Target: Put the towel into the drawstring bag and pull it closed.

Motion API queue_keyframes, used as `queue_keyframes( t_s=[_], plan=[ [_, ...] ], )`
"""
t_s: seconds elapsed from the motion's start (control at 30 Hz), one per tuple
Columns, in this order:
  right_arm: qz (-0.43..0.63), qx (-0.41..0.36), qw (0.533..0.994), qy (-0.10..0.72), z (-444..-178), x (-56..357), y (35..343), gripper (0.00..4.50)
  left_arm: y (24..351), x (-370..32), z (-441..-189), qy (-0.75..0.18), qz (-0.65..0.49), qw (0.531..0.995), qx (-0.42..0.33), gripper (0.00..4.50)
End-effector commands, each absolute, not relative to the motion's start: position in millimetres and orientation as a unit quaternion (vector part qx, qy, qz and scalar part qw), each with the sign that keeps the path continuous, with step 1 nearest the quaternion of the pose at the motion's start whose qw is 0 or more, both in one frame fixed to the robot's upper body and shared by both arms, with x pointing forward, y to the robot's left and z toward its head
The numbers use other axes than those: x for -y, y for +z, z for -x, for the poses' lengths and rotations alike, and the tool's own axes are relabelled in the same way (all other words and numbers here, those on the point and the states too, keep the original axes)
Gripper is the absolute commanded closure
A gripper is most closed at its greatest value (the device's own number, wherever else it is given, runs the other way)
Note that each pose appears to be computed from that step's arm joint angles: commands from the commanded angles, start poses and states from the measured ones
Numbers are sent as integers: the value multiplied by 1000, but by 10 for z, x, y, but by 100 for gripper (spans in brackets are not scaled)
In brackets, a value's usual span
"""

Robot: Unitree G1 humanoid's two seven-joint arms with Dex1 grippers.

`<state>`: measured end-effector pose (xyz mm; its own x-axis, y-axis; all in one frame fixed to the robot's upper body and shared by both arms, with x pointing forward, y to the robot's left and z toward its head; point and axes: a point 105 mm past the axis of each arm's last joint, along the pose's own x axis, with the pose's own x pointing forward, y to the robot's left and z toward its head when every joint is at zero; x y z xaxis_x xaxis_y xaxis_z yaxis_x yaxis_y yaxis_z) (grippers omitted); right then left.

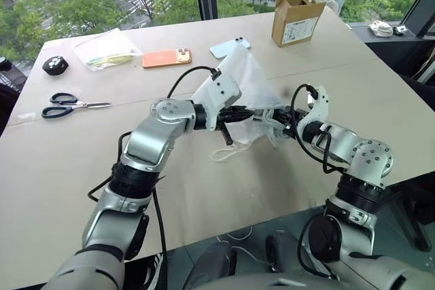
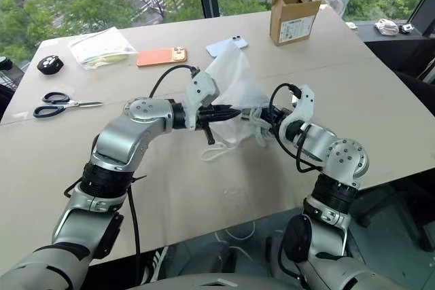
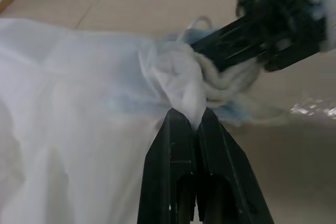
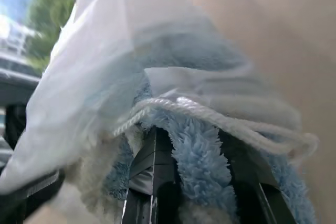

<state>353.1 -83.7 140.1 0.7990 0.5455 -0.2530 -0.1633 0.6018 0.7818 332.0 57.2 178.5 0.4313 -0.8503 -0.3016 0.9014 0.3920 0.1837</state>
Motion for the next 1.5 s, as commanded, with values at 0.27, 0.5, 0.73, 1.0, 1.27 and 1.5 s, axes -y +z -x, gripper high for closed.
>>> queue_keyframes(
  t_s=[0.27,0.5,0.73,1.0,1.27,1.5],
  plan=[
    [-582,-228,723,295,-3480,-101,1974,439,2047,-376,-3306,-529,-92,842,-54,450],
    [-261,-106,895,347,-3463,-124,1994,439,2020,-327,-3346,-525,-85,844,-61,450],
    [-7,-1,901,434,-3342,-72,1847,439,2001,-342,-3374,-524,-94,844,-60,450],
    [143,69,856,492,-3213,1,1669,439,2038,-412,-3481,-510,-99,853,-52,450],
    [258,106,841,464,-3309,34,1578,439,2072,-310,-3444,-525,-94,845,-34,450],
    [256,155,863,408,-3453,129,1806,320,2016,-335,-3436,-525,-103,844,-37,450]
  ],
)
